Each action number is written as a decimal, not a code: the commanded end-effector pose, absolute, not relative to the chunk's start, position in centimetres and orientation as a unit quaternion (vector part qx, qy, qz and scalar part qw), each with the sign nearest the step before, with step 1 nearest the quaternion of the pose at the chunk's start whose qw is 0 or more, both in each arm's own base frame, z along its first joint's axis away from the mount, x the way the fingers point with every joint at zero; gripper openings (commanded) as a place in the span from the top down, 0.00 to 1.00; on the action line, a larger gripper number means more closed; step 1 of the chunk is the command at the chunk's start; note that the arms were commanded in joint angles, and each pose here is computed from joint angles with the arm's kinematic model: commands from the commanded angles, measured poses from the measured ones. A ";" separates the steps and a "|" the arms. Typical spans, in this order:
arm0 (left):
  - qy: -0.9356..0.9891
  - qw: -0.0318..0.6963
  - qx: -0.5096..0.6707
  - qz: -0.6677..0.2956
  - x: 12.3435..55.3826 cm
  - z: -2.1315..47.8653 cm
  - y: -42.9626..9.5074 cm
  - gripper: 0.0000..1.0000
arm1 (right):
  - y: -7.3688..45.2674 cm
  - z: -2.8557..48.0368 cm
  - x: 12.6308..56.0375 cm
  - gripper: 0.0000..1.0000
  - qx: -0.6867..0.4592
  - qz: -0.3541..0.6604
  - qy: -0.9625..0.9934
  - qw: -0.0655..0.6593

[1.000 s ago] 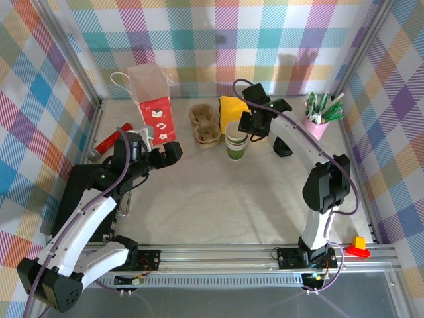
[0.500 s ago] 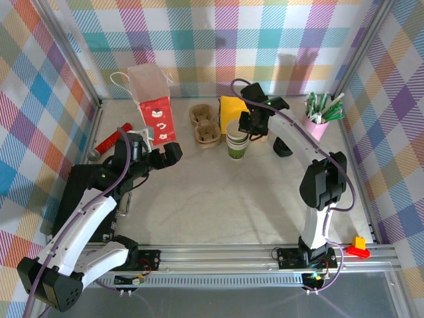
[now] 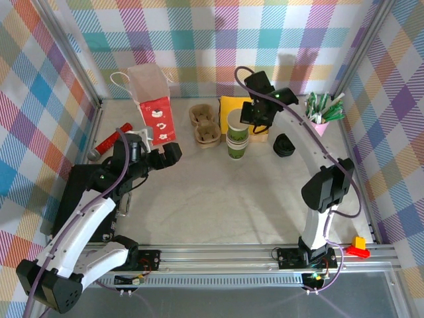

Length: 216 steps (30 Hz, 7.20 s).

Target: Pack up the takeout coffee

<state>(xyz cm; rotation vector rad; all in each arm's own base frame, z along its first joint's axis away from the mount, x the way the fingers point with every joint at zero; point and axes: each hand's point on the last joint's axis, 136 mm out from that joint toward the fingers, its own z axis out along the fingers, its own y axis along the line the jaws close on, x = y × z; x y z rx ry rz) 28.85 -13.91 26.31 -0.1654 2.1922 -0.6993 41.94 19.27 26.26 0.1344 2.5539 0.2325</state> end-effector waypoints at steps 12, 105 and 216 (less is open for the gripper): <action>0.841 0.458 -0.084 -0.275 27.8 29.2 -12.4 0.02 | 18.8 33.4 32.7 0.99 -0.002 0.149 0.938 0.312; 0.847 0.409 -0.011 -0.340 26.5 27.5 -17.9 0.05 | 15.1 30.0 33.1 0.34 -0.057 0.018 0.904 0.424; 0.854 0.413 -0.016 -0.315 26.6 26.6 -17.3 0.04 | 0.3 8.1 43.8 0.57 0.243 0.011 0.950 0.195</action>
